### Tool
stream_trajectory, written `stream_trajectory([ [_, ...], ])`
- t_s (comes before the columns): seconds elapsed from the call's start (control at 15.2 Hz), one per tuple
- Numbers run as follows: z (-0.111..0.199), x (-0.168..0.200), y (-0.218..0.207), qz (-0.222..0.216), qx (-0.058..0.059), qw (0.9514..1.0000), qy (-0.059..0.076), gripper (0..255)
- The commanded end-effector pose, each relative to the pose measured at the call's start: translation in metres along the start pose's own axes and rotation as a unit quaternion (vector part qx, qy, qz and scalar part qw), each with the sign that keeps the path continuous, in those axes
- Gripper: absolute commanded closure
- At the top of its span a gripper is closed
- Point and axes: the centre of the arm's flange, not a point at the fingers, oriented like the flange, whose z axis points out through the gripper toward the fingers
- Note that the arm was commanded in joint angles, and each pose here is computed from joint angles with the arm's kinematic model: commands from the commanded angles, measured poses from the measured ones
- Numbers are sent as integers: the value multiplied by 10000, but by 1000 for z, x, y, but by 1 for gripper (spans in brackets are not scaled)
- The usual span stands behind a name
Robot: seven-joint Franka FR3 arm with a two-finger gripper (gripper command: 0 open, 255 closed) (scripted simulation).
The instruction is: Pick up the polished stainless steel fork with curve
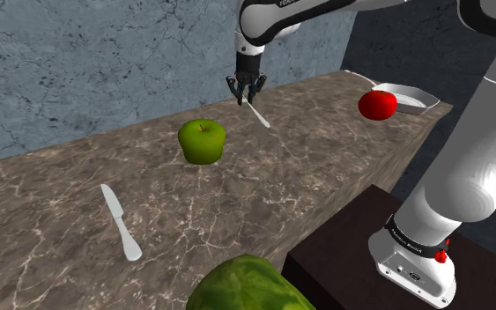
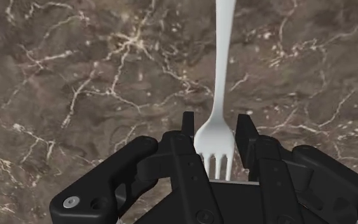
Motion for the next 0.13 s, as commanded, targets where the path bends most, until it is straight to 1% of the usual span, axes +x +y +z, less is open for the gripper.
stream_trajectory([
  [0.0,-6,0,0,-1,-1,10000,-2,255],
  [0.07,-6,0,0,-1,-1,10000,-2,255],
])
